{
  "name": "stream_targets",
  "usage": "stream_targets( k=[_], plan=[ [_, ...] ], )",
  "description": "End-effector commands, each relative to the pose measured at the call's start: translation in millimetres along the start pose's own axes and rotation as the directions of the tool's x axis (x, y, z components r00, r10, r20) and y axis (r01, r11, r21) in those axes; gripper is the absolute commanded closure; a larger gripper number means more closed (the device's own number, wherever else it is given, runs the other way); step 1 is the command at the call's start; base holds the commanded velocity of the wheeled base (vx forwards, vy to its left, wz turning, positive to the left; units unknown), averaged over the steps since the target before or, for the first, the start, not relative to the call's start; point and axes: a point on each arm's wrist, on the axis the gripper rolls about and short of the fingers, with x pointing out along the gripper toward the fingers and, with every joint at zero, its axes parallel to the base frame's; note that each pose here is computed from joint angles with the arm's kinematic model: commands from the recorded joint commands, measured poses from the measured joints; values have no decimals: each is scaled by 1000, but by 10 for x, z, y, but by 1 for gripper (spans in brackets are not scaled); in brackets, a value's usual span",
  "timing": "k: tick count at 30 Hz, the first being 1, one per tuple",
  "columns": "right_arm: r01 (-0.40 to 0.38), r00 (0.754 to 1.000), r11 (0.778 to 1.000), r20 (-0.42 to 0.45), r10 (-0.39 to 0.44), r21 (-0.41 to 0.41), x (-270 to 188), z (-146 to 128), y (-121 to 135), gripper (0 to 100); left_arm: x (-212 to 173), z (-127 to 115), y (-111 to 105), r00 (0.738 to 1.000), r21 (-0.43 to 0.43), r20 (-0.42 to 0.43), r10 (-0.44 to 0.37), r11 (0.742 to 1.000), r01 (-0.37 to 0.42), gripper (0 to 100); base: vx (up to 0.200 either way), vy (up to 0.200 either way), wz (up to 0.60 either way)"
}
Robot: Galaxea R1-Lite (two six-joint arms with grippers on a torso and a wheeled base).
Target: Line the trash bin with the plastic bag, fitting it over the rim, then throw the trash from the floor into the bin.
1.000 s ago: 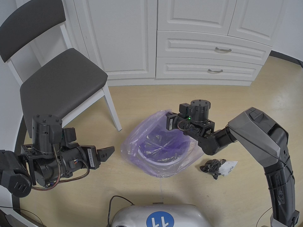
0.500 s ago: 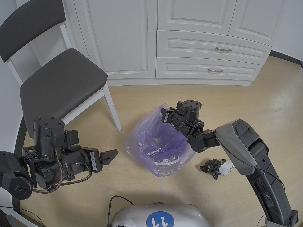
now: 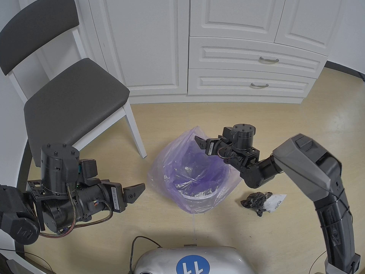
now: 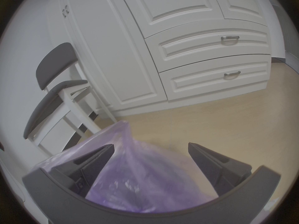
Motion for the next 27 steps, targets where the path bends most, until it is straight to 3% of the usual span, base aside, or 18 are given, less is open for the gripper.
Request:
stream_targets(
  k=[1, 8, 9, 14, 27],
  plan=[
    [-80, 997, 997, -11, 79, -22, -616, 673, 127, 0, -40, -29, -43, 1000, 16, 1, -10, 1000, 10, 0, 0, 0, 0],
    [-46, 996, 999, -79, 45, -17, -738, 827, 78, 0, -92, -35, -32, 1000, 20, 14, -15, 1000, 15, 0, 0, 0, 0],
    [-13, 988, 1000, -154, 11, -14, -828, 927, 32, 0, -101, -20, -37, 999, 15, 34, -25, 1000, 24, 0, 0, 0, 0],
    [38, 965, 998, -257, -50, -52, -995, 1121, -35, 0, -109, -7, -26, 998, 8, 60, -32, 999, 32, 0, 0, 0, 0],
    [90, 953, 994, -286, -103, -59, -1400, 1194, -109, 0, -154, 41, -42, 994, 3, 92, -50, 999, 50, 0, 0, 0, 0]
  ],
)
